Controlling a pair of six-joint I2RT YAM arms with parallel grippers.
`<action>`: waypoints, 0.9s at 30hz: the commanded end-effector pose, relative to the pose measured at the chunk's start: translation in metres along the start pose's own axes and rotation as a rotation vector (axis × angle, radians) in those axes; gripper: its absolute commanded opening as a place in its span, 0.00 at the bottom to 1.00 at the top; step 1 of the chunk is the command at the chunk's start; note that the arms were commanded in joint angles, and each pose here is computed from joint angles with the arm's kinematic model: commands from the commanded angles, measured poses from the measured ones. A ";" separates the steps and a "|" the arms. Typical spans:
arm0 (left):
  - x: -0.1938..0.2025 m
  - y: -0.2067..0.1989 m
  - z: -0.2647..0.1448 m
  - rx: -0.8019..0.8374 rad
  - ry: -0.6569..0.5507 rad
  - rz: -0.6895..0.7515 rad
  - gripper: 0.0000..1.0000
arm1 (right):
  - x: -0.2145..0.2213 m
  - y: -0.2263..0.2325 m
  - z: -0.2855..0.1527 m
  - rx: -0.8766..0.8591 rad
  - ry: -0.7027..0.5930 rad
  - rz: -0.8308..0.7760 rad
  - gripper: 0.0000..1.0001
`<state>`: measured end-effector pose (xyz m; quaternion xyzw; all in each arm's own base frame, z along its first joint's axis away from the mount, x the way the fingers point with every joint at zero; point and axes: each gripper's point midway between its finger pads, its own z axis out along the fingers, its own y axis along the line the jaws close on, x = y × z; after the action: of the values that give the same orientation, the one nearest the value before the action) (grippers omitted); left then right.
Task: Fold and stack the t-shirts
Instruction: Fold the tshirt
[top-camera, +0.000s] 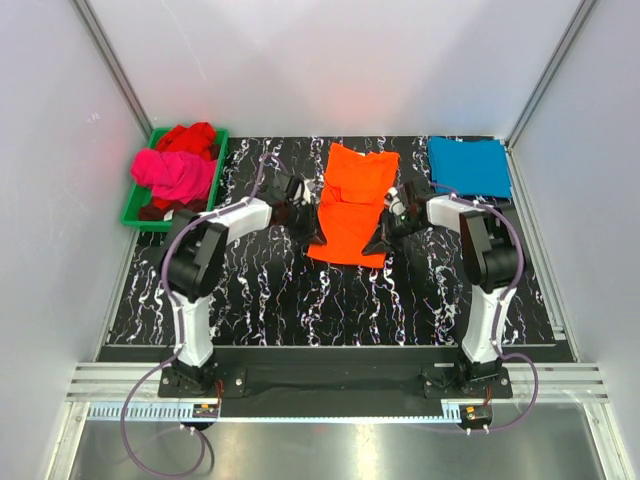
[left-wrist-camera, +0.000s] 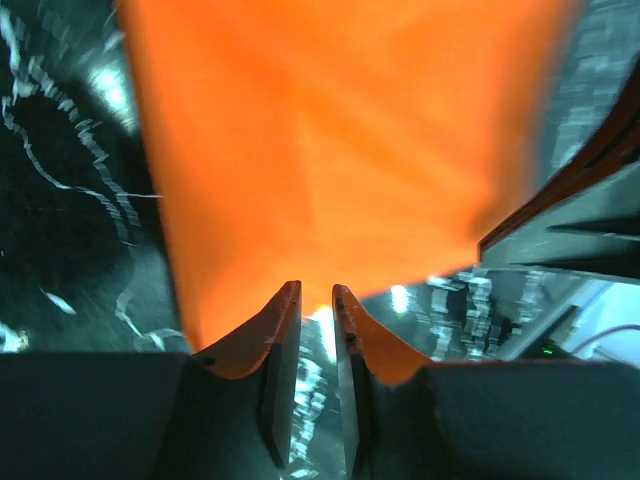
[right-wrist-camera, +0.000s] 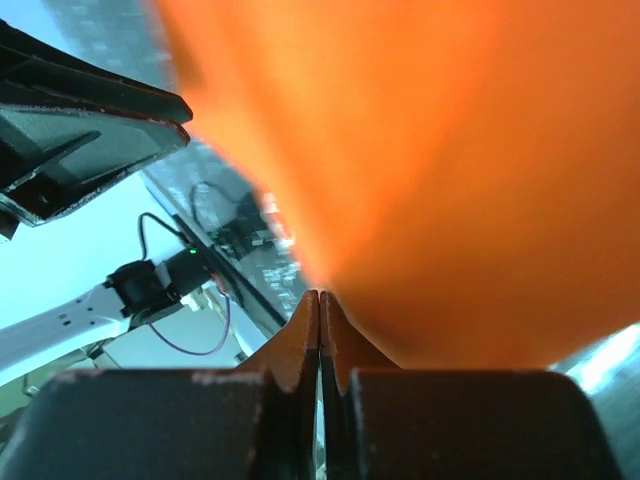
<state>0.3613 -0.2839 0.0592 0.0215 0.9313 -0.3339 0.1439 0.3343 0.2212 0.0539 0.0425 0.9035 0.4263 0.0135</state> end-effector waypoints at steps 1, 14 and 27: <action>0.018 0.027 0.018 -0.055 0.061 -0.033 0.23 | 0.009 -0.026 0.014 -0.016 0.060 0.041 0.00; 0.051 0.034 -0.021 -0.124 0.046 -0.092 0.25 | 0.020 -0.035 -0.014 0.073 0.044 0.034 0.14; 0.041 0.008 -0.025 0.000 0.022 -0.045 0.34 | 0.040 -0.048 -0.016 0.125 0.018 0.099 0.19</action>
<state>0.3109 -0.2553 0.0677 -0.0050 0.9409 -0.3137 0.1274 0.2971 0.1879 0.0535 0.0638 0.9171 0.3935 0.0040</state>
